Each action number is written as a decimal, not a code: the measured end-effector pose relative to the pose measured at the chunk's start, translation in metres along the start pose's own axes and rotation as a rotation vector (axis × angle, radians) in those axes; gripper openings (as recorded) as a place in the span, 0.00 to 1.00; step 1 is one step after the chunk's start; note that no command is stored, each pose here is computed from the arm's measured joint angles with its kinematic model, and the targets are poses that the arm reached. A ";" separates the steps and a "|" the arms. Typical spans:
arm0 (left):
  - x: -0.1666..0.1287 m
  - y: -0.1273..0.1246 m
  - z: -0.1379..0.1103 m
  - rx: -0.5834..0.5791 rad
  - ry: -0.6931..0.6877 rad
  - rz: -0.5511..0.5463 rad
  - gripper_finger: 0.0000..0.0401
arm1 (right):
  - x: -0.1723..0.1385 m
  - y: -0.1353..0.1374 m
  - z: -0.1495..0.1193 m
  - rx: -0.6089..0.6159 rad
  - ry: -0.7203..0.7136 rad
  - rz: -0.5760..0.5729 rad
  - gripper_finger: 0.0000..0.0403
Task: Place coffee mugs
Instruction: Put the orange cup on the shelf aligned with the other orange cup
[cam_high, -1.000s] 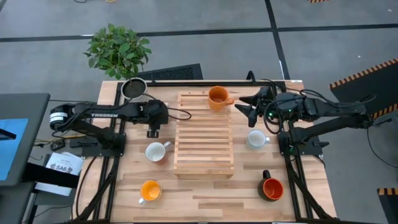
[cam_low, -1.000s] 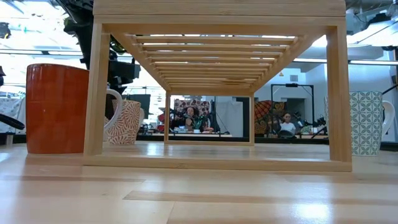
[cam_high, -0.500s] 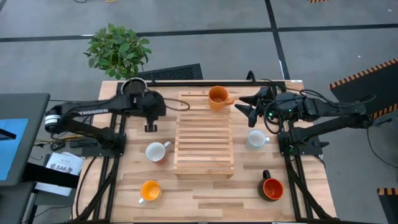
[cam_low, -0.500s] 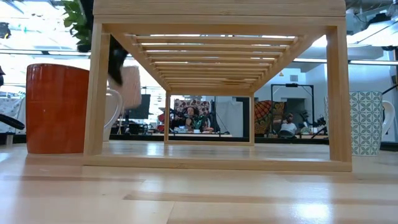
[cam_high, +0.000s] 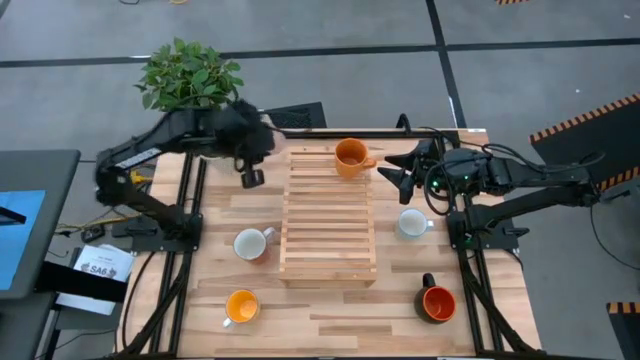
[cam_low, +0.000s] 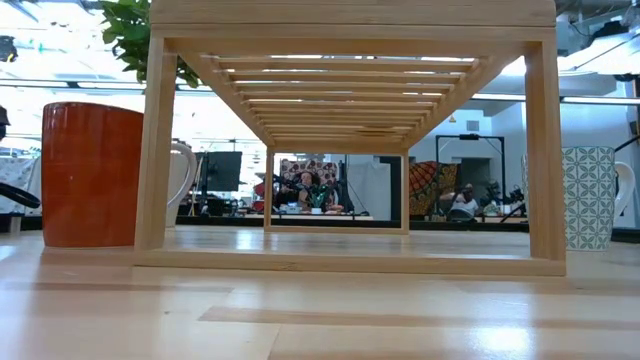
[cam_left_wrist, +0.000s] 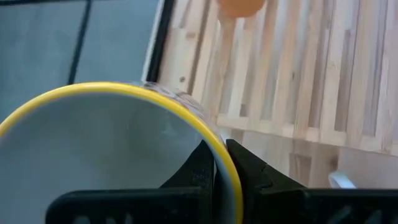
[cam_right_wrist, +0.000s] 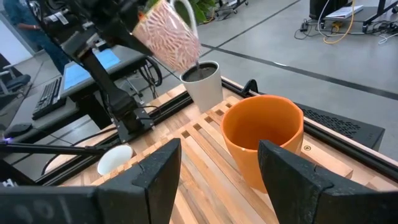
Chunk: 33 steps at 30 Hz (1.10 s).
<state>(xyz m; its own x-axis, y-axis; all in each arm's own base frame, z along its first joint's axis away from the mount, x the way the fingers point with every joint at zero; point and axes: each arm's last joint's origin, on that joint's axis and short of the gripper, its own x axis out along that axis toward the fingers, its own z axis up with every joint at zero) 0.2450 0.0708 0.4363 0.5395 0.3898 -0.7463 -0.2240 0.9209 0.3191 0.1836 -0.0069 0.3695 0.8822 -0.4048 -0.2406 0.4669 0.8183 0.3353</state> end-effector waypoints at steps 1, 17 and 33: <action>0.006 -0.001 0.006 0.015 0.014 -0.007 0.02 | 0.000 0.000 0.000 0.001 0.000 0.000 0.59; 0.097 -0.035 0.040 0.226 0.145 -0.201 0.02 | 0.000 0.000 0.000 0.010 0.000 0.000 0.59; 0.105 -0.037 0.043 0.314 0.110 -0.218 0.03 | 0.002 0.001 -0.001 0.010 0.001 0.000 0.59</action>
<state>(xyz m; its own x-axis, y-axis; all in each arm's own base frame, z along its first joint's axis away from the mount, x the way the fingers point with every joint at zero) 0.3452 0.0774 0.3712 0.4528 0.1995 -0.8690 0.1541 0.9425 0.2967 0.1861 -0.0068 0.3685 0.8821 -0.4046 -0.2414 0.4676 0.8142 0.3440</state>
